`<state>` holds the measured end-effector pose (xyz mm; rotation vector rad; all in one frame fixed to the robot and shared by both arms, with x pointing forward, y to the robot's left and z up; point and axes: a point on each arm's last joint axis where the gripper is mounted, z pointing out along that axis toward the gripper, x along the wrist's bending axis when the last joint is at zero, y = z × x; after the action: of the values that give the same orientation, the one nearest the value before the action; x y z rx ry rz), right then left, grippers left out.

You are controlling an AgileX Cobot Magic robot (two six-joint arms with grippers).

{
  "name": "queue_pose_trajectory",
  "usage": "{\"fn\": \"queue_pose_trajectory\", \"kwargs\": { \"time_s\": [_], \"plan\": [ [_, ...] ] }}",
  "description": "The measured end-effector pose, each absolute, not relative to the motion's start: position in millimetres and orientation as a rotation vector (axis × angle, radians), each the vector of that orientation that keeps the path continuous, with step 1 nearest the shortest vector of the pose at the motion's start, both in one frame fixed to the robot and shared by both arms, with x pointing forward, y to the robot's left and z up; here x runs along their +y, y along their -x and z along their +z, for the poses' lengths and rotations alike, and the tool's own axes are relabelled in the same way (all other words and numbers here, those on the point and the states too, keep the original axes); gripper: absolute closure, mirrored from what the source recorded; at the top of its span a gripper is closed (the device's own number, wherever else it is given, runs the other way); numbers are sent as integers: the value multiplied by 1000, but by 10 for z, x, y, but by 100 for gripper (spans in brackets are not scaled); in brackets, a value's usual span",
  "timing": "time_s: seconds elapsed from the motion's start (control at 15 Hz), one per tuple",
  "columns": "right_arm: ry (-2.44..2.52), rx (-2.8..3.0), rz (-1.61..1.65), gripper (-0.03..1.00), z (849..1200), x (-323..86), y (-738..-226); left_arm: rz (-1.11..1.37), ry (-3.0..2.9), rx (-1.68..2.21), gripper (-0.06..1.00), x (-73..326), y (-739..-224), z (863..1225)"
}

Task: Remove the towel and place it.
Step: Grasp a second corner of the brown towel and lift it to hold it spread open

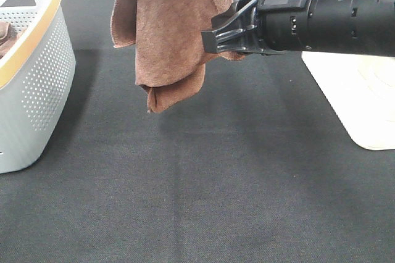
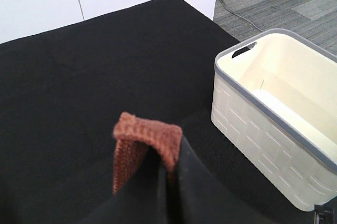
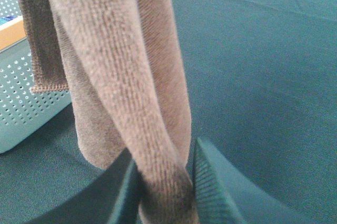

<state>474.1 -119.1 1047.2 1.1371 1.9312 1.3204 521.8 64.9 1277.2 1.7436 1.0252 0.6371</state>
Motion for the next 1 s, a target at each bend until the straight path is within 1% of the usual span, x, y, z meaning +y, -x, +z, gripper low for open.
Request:
{"fn": "queue_pose_trajectory", "kwargs": {
  "time_s": [0.47,0.8,1.0],
  "plan": [
    [-1139,1931,1320,66,10472,-1192,-4741,655,-1798,1068,94,693,-5207,12728],
    [-1138,1900,1308,66,10482,-1214,-4755,674,-1808,1093,94,840,-5080,12833],
    [-1135,1901,1306,64,10482,-1214,-4755,659,-1833,1115,94,851,-5065,12810]
  ]
}}
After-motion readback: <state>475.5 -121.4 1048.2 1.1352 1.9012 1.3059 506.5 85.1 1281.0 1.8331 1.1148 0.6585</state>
